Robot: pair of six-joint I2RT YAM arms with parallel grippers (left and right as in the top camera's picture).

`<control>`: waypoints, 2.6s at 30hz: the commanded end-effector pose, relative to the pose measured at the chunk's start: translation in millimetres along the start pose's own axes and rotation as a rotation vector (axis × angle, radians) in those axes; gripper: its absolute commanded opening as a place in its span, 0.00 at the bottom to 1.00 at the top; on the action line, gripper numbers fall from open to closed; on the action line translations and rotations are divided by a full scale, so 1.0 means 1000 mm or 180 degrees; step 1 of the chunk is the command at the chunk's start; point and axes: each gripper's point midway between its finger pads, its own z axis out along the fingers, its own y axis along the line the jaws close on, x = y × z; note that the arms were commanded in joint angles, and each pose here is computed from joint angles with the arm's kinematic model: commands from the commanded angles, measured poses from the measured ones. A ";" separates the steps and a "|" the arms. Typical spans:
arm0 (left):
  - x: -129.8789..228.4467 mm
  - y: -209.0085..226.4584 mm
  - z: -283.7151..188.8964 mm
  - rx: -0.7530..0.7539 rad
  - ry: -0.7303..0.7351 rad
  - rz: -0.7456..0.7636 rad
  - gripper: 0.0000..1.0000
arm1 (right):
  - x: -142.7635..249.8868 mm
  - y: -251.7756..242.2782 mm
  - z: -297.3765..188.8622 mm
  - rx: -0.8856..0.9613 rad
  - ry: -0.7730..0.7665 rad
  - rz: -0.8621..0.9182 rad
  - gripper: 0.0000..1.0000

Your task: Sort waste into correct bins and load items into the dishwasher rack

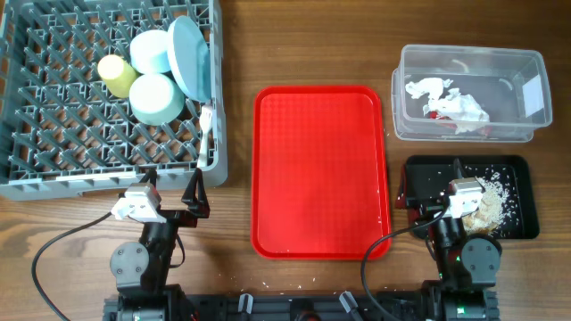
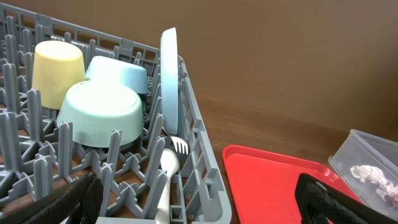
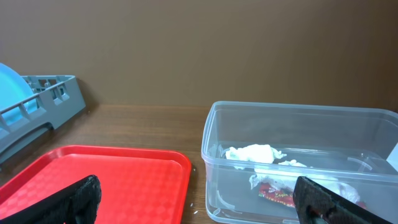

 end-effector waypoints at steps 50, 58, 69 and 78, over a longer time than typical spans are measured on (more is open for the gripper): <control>0.011 -0.025 0.000 0.0326 0.0108 0.0089 1.00 | -0.002 -0.004 0.000 0.0059 -0.0028 -0.0042 1.00; 0.011 -0.025 0.000 0.0325 0.0109 0.0089 1.00 | -0.002 -0.004 0.000 0.0059 -0.0027 -0.0041 1.00; 0.011 -0.025 0.000 0.0325 0.0109 0.0089 1.00 | -0.001 -0.004 0.000 0.0059 -0.0022 -0.0040 1.00; 0.011 -0.024 0.000 0.0310 0.0108 0.0088 1.00 | -0.001 -0.004 0.000 0.0059 -0.0022 -0.0041 1.00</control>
